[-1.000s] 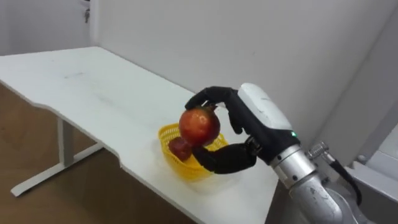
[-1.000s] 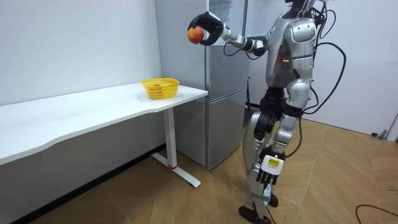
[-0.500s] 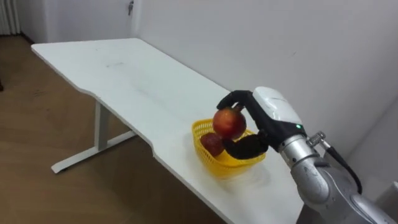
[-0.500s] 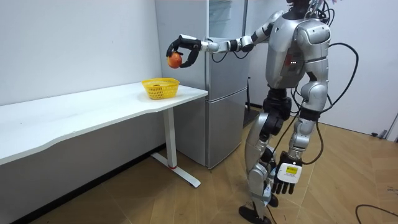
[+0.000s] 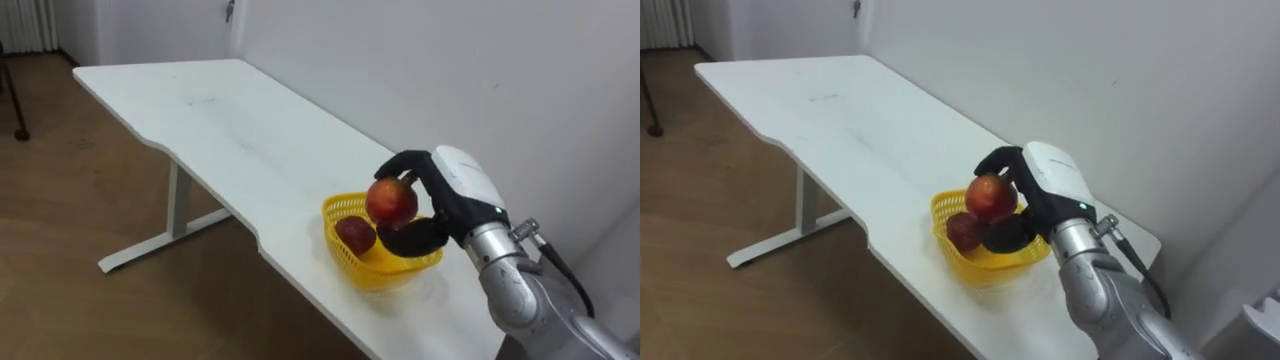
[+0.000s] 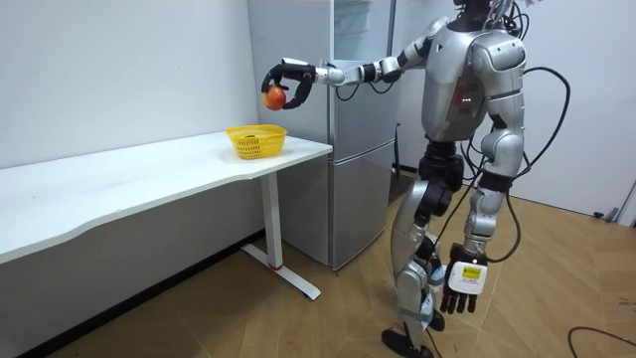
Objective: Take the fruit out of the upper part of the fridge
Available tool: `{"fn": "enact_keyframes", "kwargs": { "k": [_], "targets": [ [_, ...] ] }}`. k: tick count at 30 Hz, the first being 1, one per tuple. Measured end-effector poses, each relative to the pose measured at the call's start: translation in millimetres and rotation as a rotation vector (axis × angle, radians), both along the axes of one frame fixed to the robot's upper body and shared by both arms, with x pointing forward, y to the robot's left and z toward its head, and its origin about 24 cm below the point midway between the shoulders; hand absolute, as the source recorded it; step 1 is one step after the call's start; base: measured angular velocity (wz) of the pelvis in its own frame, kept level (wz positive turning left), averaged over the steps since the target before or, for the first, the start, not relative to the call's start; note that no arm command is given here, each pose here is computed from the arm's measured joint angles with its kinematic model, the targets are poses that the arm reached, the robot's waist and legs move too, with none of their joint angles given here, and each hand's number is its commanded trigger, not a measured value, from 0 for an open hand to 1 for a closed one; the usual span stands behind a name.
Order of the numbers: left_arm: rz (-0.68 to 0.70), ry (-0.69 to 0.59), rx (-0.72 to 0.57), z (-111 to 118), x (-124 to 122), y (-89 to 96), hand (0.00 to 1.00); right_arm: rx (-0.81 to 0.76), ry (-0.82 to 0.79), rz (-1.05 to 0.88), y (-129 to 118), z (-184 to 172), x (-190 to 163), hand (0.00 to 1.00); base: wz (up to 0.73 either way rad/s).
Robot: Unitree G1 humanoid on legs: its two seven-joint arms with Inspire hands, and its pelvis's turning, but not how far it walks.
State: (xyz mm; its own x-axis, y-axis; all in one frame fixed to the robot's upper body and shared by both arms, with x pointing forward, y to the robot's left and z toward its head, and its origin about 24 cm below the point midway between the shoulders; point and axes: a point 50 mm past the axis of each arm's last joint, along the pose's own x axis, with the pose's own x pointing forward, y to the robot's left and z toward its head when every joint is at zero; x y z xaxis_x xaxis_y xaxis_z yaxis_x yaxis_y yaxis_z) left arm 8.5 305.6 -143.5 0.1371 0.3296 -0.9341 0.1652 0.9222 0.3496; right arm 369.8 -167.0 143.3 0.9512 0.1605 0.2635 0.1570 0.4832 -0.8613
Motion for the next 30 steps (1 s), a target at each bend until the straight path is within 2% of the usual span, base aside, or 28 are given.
{"fn": "enact_keyframes", "kwargs": {
  "k": [1,2,10,21,30],
  "targets": [
    [0.001,0.003,0.001,0,-1,0.2,0.0,-0.003,-0.003,-0.007,-2,1,0,0.83,-0.04],
    [0.003,0.009,0.002,0,-2,0.6,0.0,-0.006,-0.01,-0.024,-6,2,0,0.0,-0.05],
    [0.005,0.012,0.003,1,-3,0.3,0.0,-0.014,0.0,-0.081,-14,2,1,0.0,-0.01],
    [0.042,0.074,0.008,2,-27,0.3,0.0,0.025,0.086,-0.116,-28,-3,2,0.0,0.03],
    [0.045,0.081,0.012,2,-27,0.6,0.0,0.06,0.147,-0.123,-31,-7,3,0.0,0.0]
  ]
}}
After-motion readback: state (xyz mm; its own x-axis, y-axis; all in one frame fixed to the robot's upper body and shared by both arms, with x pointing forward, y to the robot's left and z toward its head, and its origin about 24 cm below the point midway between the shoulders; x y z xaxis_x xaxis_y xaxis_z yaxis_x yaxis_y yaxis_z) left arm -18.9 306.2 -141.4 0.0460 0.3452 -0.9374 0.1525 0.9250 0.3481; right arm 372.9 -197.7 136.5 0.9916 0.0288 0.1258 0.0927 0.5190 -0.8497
